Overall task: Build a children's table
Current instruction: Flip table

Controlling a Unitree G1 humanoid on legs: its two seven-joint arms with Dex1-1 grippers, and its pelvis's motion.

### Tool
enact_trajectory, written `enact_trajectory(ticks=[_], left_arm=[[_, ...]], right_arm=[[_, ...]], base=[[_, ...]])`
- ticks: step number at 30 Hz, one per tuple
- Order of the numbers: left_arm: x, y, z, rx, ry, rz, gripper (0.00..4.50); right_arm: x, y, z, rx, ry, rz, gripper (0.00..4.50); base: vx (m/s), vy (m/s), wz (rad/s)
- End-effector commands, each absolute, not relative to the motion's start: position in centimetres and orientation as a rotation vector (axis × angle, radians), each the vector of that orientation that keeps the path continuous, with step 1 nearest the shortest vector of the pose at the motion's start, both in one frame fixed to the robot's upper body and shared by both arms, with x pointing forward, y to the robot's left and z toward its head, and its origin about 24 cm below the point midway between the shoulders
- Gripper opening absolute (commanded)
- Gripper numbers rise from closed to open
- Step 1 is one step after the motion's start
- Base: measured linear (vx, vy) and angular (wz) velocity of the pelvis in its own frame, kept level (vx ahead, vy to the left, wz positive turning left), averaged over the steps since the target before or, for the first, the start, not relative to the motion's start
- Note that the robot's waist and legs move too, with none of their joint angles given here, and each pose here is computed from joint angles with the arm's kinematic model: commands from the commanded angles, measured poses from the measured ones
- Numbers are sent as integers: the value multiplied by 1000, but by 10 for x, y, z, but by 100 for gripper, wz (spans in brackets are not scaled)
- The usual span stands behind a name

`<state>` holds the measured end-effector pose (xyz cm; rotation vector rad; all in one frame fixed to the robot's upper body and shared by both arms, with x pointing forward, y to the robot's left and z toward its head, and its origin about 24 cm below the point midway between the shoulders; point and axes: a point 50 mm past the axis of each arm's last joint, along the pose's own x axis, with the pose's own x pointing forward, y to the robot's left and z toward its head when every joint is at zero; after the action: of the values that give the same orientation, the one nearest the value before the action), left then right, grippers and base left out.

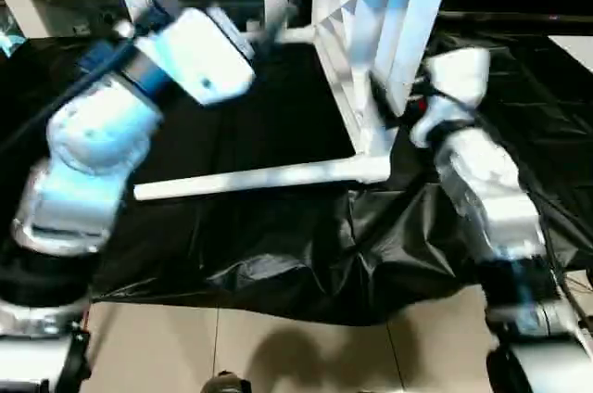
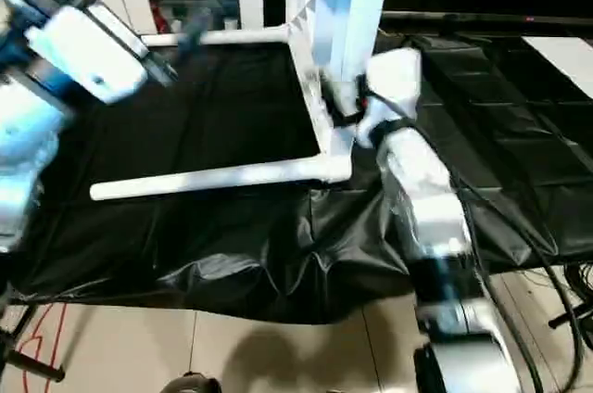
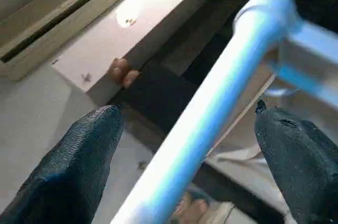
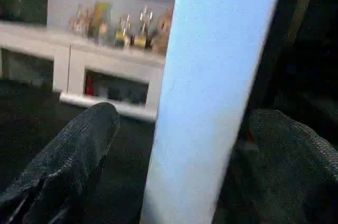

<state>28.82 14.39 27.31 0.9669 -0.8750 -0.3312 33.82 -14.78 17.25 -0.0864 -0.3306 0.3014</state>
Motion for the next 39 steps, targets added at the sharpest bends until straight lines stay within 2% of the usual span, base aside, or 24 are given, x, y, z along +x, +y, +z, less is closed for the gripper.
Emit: enact_trajectory(ticks=[1,3,12,19,27,30,39], left_arm=[[291,154,288,1040,-923,-210,450],[293,157,295,1072,-944,-150,450],[312,160,295,1124,-883,-121,450],[323,163,292,1166,-845,-115,450],[325,160,278,1235,-822,-225,450],[326,162,277,1252,-814,-213,450],[348,169,281,1278,-748,-122,450]], right_arm=[[322,-141,187,-44,-439,415,445],[312,-129,187,-37,-437,558,445],[296,-100,169,-99,-376,781,445],[294,-98,170,-109,-377,801,445],[293,-98,169,-119,-373,809,445],[292,-97,169,-115,-372,813,445],[291,-87,169,-91,-373,858,445]], base=[[0,0,0],[0,0,0],[0,0,0],[0,0,0],[0,0,0],[0,0,0],[0,0,0]])
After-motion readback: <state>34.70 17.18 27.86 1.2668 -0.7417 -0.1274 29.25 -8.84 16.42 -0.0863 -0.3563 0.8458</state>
